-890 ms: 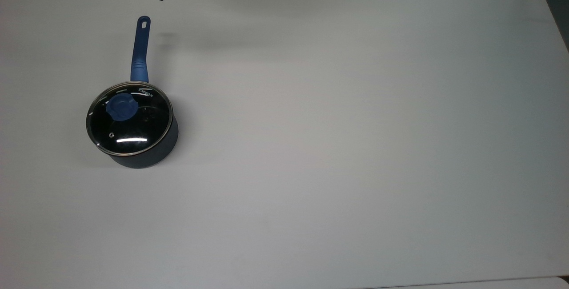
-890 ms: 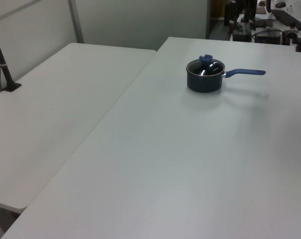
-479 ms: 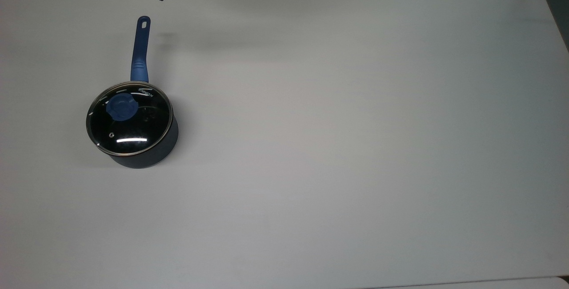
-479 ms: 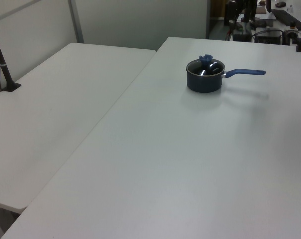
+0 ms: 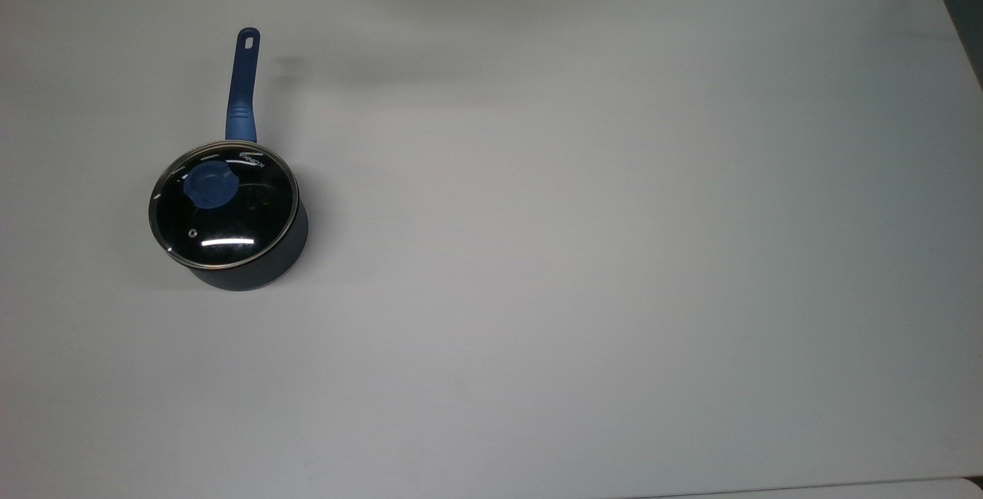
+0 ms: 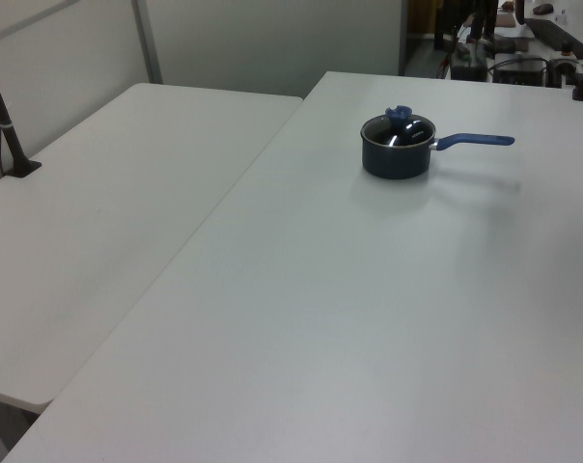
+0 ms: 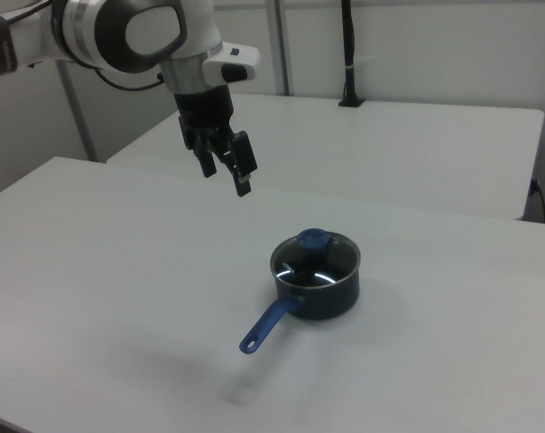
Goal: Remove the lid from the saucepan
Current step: 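Move the open gripper down over the blue knob of the glass lid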
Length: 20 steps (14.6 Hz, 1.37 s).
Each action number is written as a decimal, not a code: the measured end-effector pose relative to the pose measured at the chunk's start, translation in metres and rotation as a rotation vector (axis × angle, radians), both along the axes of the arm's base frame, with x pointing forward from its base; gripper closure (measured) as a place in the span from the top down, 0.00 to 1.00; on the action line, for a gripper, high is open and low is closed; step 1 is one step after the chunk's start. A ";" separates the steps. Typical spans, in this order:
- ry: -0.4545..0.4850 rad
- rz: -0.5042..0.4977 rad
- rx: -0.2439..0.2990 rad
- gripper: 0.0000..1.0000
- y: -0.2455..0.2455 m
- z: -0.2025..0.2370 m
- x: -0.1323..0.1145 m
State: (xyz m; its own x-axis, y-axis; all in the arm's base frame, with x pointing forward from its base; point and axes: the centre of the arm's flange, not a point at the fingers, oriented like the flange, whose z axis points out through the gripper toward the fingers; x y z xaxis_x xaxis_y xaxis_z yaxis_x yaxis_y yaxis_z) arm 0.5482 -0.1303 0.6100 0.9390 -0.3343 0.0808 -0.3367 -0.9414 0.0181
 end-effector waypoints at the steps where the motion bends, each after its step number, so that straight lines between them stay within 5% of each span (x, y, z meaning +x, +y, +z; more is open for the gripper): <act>1: 0.001 0.013 -0.001 1.00 0.000 0.000 0.000; 10: 0.012 -0.022 0.002 1.00 -0.002 -0.007 0.003; 20: -0.103 -0.123 -0.010 1.00 -0.053 -0.073 0.063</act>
State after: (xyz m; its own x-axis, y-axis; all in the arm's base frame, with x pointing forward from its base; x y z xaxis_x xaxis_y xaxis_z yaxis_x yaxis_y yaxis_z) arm 0.6109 -0.1836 0.5368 0.8776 -0.4451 0.1782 -0.4502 -0.8928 -0.0128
